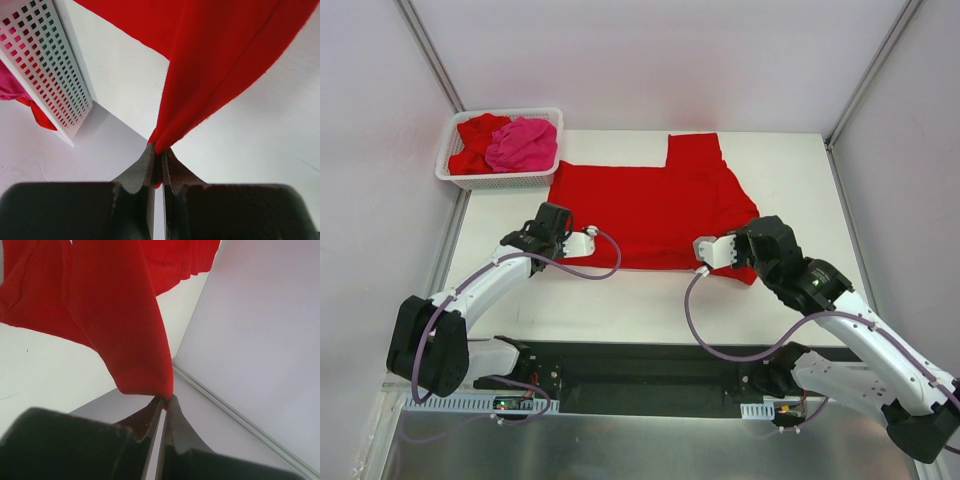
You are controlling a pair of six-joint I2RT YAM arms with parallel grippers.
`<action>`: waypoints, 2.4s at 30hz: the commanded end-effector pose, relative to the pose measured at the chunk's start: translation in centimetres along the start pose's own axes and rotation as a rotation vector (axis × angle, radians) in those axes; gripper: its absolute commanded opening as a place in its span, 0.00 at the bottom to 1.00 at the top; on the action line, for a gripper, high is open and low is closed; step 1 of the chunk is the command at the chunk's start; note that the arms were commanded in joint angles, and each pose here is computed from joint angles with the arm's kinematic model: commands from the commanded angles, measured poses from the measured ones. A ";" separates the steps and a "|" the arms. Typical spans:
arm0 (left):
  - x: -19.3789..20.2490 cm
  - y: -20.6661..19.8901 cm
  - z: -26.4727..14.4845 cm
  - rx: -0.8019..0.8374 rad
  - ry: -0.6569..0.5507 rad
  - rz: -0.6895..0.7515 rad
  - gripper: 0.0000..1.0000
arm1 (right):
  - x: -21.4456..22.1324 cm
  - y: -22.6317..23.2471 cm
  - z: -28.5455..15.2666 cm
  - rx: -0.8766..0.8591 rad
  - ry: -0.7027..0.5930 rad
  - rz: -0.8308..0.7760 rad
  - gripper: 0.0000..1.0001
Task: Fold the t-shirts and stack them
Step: Fold the flattened tshirt in 1/3 of the way
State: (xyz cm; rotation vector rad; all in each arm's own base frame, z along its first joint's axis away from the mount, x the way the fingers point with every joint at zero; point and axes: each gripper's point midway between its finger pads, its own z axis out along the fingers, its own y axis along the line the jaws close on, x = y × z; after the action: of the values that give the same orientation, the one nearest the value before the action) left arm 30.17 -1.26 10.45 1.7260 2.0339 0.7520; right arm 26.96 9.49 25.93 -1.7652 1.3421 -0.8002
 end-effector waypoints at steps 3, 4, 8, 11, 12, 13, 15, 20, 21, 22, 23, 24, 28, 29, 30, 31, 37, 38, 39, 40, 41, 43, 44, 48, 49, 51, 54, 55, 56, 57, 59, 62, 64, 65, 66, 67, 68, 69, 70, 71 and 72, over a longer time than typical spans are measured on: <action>0.2 1.3 -0.3 -0.032 0.015 -0.008 0.00 | 0.1 -1.4 0.3 0.051 -0.006 -0.001 0.01; 0.3 1.3 -0.4 -0.032 0.015 -0.006 0.00 | 0.3 -1.4 0.5 0.049 0.000 0.000 0.01; 0.2 1.6 -0.2 -0.036 0.016 -0.004 0.00 | 0.6 -1.8 0.8 0.050 0.003 0.000 0.01; 0.2 2.2 -0.1 -0.045 0.014 -0.003 0.00 | 0.7 -2.1 1.0 0.052 0.005 0.004 0.01; 0.2 2.5 -0.1 -0.048 0.015 -0.007 0.00 | 0.8 -2.1 1.1 0.051 0.006 0.005 0.01; 0.1 3.1 -0.2 -0.058 0.013 -0.013 0.00 | 0.9 -2.1 1.2 0.050 0.010 0.007 0.01; 0.1 3.4 0.1 -0.056 0.016 -0.013 0.00 | 0.9 -2.4 1.4 0.055 0.008 0.006 0.01; -0.5 4.3 0.3 -0.065 0.008 -0.005 0.00 | 1.3 -2.6 1.8 0.056 0.009 0.006 0.01; -0.5 4.5 0.3 -0.066 0.009 -0.007 0.00 | 1.4 -2.7 2.0 0.058 0.012 0.007 0.01; -0.6 4.7 0.3 -0.072 0.007 -0.007 0.00 | 1.4 -2.7 2.1 0.056 0.012 0.005 0.01; -0.6 4.7 0.4 -0.069 0.008 -0.005 0.00 | 1.4 -2.7 2.2 0.057 0.012 0.006 0.01; -0.6 4.8 0.4 -0.070 0.008 -0.006 0.00 | 1.6 -2.9 2.3 0.064 0.014 0.009 0.01; -0.7 4.7 0.6 -0.065 0.009 -0.003 0.00 | 1.9 -3.3 2.6 0.074 0.015 0.004 0.01; -0.7 4.6 0.6 -0.062 0.010 0.000 0.00 | 1.8 -3.5 2.8 0.076 0.010 0.003 0.01; -0.7 4.6 0.7 -0.062 0.010 -0.002 0.00 | 2.1 -3.7 2.9 0.083 0.015 0.006 0.01; -0.7 4.6 0.7 -0.063 0.012 -0.002 0.00 | 2.3 -4.1 2.9 0.091 0.018 0.011 0.01; -0.6 4.3 1.0 -0.055 0.018 -0.004 0.00 | 2.3 -4.6 3.6 0.089 0.008 0.007 0.01; -0.6 4.3 1.0 -0.054 0.020 -0.004 0.00 | 2.2 -4.7 3.7 0.087 0.005 0.007 0.01; -0.5 4.1 1.1 -0.051 0.023 -0.005 0.00 | 2.3 -4.7 3.8 0.087 0.006 0.009 0.01; -0.4 3.9 1.1 -0.047 0.027 -0.003 0.00 | 2.1 -4.5 3.9 0.082 -0.001 0.007 0.01; -0.4 3.9 1.1 -0.047 0.028 -0.003 0.00 | 2.2 -4.3 3.9 0.077 -0.002 0.007 0.01; -0.3 3.5 1.3 -0.039 0.035 0.001 0.00 | 1.9 -4.1 3.9 0.074 -0.020 0.002 0.01; -0.2 3.4 1.4 -0.035 0.036 0.003 0.00 | 1.9 -4.0 4.0 0.071 -0.025 -0.001 0.01; 0.1 3.5 1.6 -0.033 0.047 -0.007 0.00 | 2.1 -4.1 4.4 0.073 -0.019 -0.003 0.01; 0.3 3.6 1.8 -0.030 0.052 -0.010 0.00 | 2.1 -4.2 4.6 0.076 -0.022 -0.002 0.01; 0.4 3.9 1.8 -0.034 0.055 -0.015 0.00 | 2.2 -4.5 4.8 0.083 -0.019 -0.002 0.01; 0.4 4.1 1.9 -0.035 0.058 -0.017 0.00 | 2.2 -4.8 5.3 0.086 -0.023 -0.006 0.01; 0.4 4.1 2.0 -0.032 0.059 -0.017 0.00 | 2.0 -5.1 5.5 0.088 -0.028 -0.010 0.01; 0.5 4.1 2.0 -0.033 0.060 -0.019 0.00 | 2.1 -5.3 5.7 0.093 -0.027 -0.010 0.01; 0.5 4.1 2.1 -0.033 0.059 -0.019 0.00 | 2.1 -5.5 5.8 0.095 -0.026 -0.010 0.01; 0.5 4.3 2.1 -0.036 0.059 -0.021 0.00 | 2.2 -5.8 6.2 0.095 -0.022 -0.011 0.01; 0.6 4.5 2.2 -0.039 0.063 -0.026 0.00 | 2.2 -6.0 6.3 0.095 -0.023 -0.015 0.01; 0.6 4.6 2.3 -0.038 0.065 -0.025 0.00 | 2.1 -6.1 6.4 0.098 -0.029 -0.021 0.01; 0.6 4.6 2.4 -0.039 0.066 -0.025 0.00 | 2.3 -6.1 6.5 0.095 -0.023 -0.024 0.01; 0.6 4.8 2.4 -0.041 0.066 -0.026 0.00 | 2.4 -6.1 6.6 0.095 -0.021 -0.023 0.01; 0.7 4.8 2.6 -0.040 0.069 -0.026 0.00 | 2.4 -6.2 6.6 0.096 -0.018 -0.022 0.01; 0.7 4.9 2.6 -0.040 0.070 -0.028 0.00 | 2.5 -6.1 6.7 0.092 -0.013 -0.022 0.01; 0.6 5.2 2.6 -0.047 0.068 -0.030 0.00 | 2.5 -6.2 6.6 0.092 -0.013 -0.022 0.01; 0.6 5.2 2.8 -0.044 0.069 -0.027 0.00 | 2.6 -6.1 6.6 0.090 -0.012 -0.021 0.01; 0.6 5.4 2.8 -0.046 0.069 -0.028 0.00 | 2.6 -6.1 6.6 0.092 -0.012 -0.022 0.01; 0.4 5.8 2.7 -0.056 0.064 -0.031 0.00 | 2.7 -6.0 6.6 0.089 -0.009 -0.021 0.01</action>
State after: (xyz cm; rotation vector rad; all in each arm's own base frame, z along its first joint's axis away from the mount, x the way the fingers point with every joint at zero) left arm 34.65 -0.32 10.08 1.7109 2.0711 0.7951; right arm 35.32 8.98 24.75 -1.7818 1.3167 -0.8114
